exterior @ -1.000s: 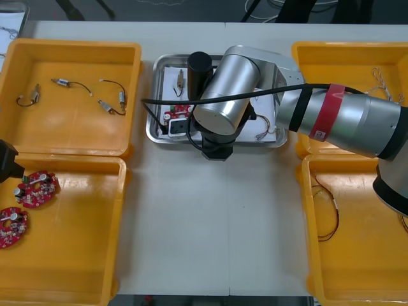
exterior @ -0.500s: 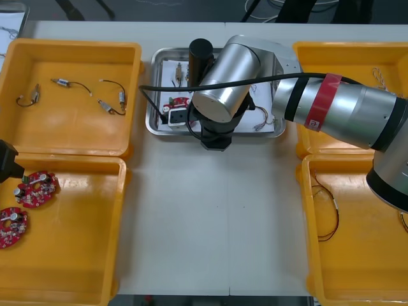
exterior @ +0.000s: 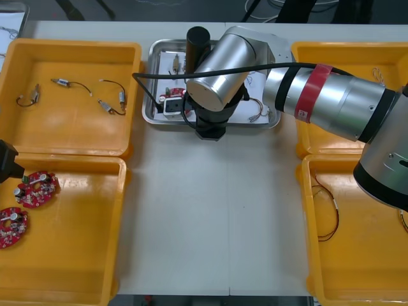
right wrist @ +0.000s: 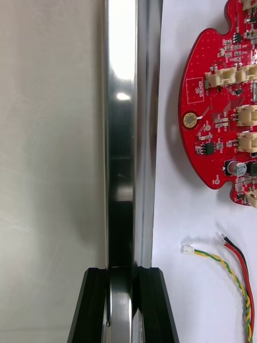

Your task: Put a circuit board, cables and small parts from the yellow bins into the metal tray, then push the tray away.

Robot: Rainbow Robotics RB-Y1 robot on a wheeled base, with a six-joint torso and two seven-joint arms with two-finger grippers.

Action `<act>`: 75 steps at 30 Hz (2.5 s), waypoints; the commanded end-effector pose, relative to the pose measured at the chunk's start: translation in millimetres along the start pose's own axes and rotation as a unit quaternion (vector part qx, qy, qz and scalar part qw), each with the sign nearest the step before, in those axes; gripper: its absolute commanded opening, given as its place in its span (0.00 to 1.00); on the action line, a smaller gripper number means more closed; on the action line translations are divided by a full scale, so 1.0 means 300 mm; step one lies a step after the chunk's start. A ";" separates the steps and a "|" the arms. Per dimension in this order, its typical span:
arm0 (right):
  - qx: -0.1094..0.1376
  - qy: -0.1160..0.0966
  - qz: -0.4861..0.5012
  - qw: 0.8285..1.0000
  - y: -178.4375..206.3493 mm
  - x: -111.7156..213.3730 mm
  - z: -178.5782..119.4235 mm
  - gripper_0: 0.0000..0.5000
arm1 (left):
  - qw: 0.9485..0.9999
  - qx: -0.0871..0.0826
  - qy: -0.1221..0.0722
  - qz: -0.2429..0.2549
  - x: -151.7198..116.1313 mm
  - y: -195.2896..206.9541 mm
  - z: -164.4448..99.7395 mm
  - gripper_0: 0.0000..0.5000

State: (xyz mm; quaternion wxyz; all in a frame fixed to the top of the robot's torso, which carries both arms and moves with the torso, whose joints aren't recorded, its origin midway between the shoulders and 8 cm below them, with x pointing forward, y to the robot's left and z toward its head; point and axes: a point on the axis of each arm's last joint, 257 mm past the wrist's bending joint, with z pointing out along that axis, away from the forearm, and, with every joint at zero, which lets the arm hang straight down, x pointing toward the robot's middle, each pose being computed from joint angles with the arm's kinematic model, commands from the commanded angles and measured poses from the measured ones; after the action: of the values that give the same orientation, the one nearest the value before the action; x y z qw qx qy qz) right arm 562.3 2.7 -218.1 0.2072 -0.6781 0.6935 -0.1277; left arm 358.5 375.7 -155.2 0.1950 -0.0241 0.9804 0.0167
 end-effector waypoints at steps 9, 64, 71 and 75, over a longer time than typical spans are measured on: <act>0.024 -0.023 -0.043 0.999 -0.094 -0.094 -0.083 0.00 | 0.999 -0.032 -0.011 0.041 -0.008 0.065 -0.046 1.00; -0.071 -0.043 -0.008 0.997 0.005 -0.090 -0.193 1.00 | 0.999 -0.032 -0.011 0.041 -0.008 0.065 -0.046 1.00; -0.036 -0.025 -0.033 0.999 0.019 -0.066 -0.302 1.00 | 0.999 -0.032 -0.011 0.041 -0.008 0.065 -0.046 1.00; -0.020 -0.002 -0.034 0.999 0.017 -0.040 -0.359 1.00 | 0.999 -0.032 -0.011 0.041 -0.008 0.065 -0.046 1.00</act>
State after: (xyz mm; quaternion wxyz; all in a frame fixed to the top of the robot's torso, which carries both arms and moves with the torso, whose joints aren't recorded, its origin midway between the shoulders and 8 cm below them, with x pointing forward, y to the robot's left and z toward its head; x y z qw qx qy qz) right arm 503.7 11.5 -150.2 0.1726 -0.7254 0.6575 -0.1082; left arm 358.4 375.8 -155.3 0.1949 -0.0241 0.9804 0.0169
